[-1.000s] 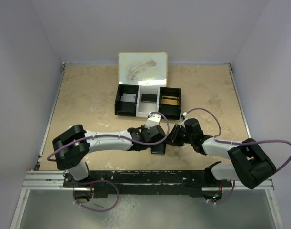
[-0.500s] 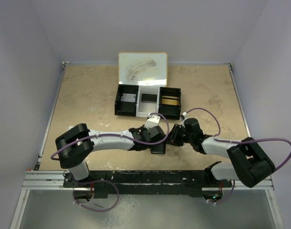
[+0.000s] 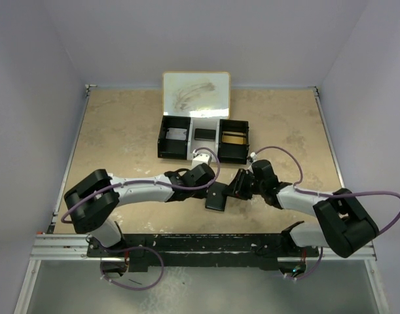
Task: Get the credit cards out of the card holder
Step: Open the card holder at the center of the board, then adjust the card holder at the center of the board.
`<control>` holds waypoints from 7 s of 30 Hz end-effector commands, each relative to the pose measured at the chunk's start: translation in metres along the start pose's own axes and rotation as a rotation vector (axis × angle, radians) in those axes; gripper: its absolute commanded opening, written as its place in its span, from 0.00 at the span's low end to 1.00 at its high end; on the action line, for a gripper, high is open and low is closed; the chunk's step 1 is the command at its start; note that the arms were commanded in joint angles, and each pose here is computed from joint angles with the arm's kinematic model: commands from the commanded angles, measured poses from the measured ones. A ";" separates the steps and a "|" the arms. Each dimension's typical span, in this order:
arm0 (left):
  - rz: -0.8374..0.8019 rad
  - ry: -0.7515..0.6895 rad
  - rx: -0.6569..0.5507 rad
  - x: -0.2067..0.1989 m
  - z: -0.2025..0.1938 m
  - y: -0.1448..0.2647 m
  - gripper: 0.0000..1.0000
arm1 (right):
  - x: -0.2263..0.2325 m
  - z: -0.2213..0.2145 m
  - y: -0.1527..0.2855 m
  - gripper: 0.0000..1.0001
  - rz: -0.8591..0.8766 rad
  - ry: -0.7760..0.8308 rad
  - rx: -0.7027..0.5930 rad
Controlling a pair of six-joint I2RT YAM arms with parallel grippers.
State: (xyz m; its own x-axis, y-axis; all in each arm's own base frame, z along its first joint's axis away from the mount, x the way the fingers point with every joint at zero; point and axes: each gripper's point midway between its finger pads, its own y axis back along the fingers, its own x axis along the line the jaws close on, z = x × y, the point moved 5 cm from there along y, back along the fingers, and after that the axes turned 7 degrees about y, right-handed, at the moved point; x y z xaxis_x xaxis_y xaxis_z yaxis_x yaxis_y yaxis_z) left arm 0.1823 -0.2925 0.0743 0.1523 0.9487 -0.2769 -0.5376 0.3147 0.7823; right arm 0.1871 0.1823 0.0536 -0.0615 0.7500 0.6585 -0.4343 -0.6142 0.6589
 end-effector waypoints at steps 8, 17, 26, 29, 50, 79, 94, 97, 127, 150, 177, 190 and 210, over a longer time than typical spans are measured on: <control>-0.107 0.058 -0.071 -0.016 0.021 0.021 0.00 | 0.011 0.030 0.023 0.61 -0.131 0.065 -0.089; -0.158 0.071 -0.098 -0.024 0.032 0.033 0.00 | 0.036 0.032 0.032 0.64 -0.020 0.120 -0.069; -0.198 0.079 -0.098 -0.030 0.035 0.043 0.00 | 0.054 0.026 0.024 0.72 0.041 0.122 -0.047; -0.212 0.083 -0.108 -0.031 0.038 0.047 0.00 | 0.062 0.024 0.021 0.75 0.063 0.155 -0.024; -0.284 0.118 -0.152 -0.038 0.052 0.072 0.00 | 0.050 0.022 0.011 0.63 -0.388 0.232 0.018; 0.246 0.241 -0.207 0.086 0.004 0.060 0.00 | 0.109 0.006 -0.015 0.58 0.178 0.196 0.049; 0.289 0.197 -0.181 0.094 -0.001 0.058 0.00 | 0.090 0.007 -0.016 0.63 -0.003 0.165 0.057; 0.291 0.189 -0.177 0.094 -0.001 0.058 0.00 | 0.087 0.005 -0.011 0.66 -0.030 0.156 0.067; 0.284 0.147 -0.147 0.091 -0.004 0.054 0.00 | 0.088 0.005 -0.011 0.67 -0.009 0.154 0.049; 0.274 0.127 -0.119 0.089 -0.009 0.048 0.00 | 0.094 -0.010 -0.029 0.65 0.115 0.137 0.141; 0.249 0.206 -0.161 0.096 -0.014 0.047 0.00 | 0.134 -0.014 -0.061 0.63 0.332 0.183 0.225; 0.224 0.288 -0.192 0.101 -0.017 0.051 0.03 | 0.134 -0.014 -0.073 0.58 0.200 0.155 0.124; -0.172 0.562 -0.327 0.082 -0.005 0.080 0.50 | 0.126 -0.021 -0.091 0.53 0.271 0.240 0.069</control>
State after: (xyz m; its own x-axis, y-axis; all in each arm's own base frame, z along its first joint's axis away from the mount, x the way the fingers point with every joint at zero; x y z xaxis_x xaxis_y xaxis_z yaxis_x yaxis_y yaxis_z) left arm 0.1467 -0.1761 0.1006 -0.1827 0.7946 -0.5790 -0.7668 0.2535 0.5897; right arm 0.2026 0.3335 0.0674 -0.3256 0.6401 0.6959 -0.3187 -0.7672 0.5566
